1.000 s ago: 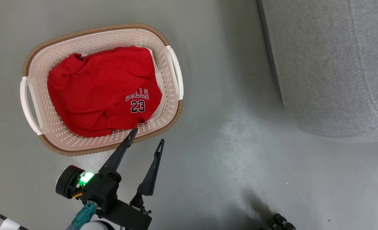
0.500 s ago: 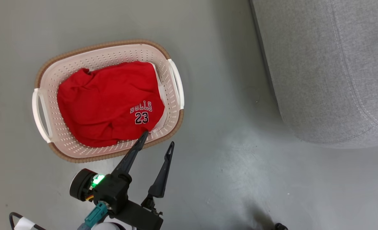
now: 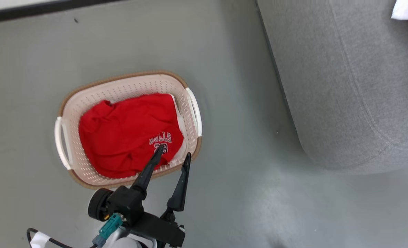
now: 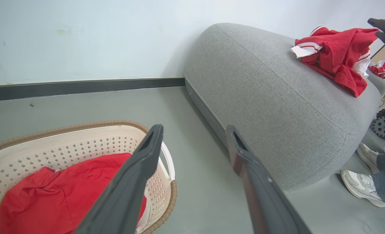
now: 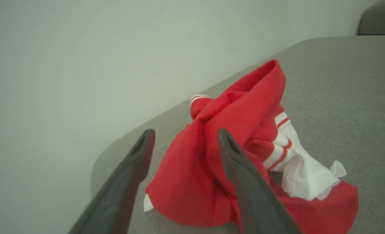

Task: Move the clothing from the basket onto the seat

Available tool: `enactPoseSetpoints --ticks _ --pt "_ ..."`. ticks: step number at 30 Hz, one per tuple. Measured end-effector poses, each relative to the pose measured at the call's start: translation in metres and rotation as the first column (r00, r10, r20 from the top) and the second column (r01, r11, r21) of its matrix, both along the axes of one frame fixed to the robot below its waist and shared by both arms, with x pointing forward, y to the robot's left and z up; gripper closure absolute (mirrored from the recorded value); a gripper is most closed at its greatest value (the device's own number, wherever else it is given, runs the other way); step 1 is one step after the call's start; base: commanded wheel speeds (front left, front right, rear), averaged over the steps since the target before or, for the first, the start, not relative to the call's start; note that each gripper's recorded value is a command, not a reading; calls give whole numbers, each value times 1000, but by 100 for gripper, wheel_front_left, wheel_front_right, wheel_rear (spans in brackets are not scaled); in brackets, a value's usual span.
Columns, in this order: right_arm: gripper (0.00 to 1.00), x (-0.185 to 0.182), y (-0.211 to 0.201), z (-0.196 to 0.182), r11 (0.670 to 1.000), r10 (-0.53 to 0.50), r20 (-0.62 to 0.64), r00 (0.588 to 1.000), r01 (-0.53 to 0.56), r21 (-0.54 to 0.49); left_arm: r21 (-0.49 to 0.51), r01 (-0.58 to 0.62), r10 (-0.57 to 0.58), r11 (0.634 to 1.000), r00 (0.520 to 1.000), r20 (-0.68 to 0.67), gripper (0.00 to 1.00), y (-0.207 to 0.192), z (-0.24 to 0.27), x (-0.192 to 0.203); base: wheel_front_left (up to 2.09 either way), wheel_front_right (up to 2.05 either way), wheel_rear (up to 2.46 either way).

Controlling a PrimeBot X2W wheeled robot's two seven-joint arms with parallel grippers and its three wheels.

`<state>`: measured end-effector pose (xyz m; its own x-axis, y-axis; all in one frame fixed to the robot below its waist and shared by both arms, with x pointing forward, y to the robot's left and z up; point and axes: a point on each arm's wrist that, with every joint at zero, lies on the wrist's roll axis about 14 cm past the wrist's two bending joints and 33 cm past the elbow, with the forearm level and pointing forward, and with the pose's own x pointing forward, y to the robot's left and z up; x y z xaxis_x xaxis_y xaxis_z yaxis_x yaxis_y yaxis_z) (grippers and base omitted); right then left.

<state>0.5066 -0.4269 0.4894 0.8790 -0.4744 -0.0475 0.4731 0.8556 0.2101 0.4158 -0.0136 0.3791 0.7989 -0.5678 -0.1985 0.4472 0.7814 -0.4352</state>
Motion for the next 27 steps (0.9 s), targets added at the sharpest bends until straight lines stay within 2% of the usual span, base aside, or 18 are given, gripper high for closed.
enactPoseSetpoints --ticks 8,16,21,27 --pt "0 -28 50 -20 994 109 -32 994 -108 21 -20 -79 80 997 997 22 0 9 23 -3 0 0 0" --pt "0 -42 116 -37 966 252 -48 966 -249 69 19 -161 160 987 985 58 0 35 40 -9 0 0 0" --pt "0 -46 164 -41 931 354 -30 935 -350 103 37 -238 234 971 968 92 0 60 52 -13 0 0 0" --pt "0 -59 228 -51 866 484 -17 875 -476 151 67 -358 349 931 930 111 0 101 60 -22 0 0 0"
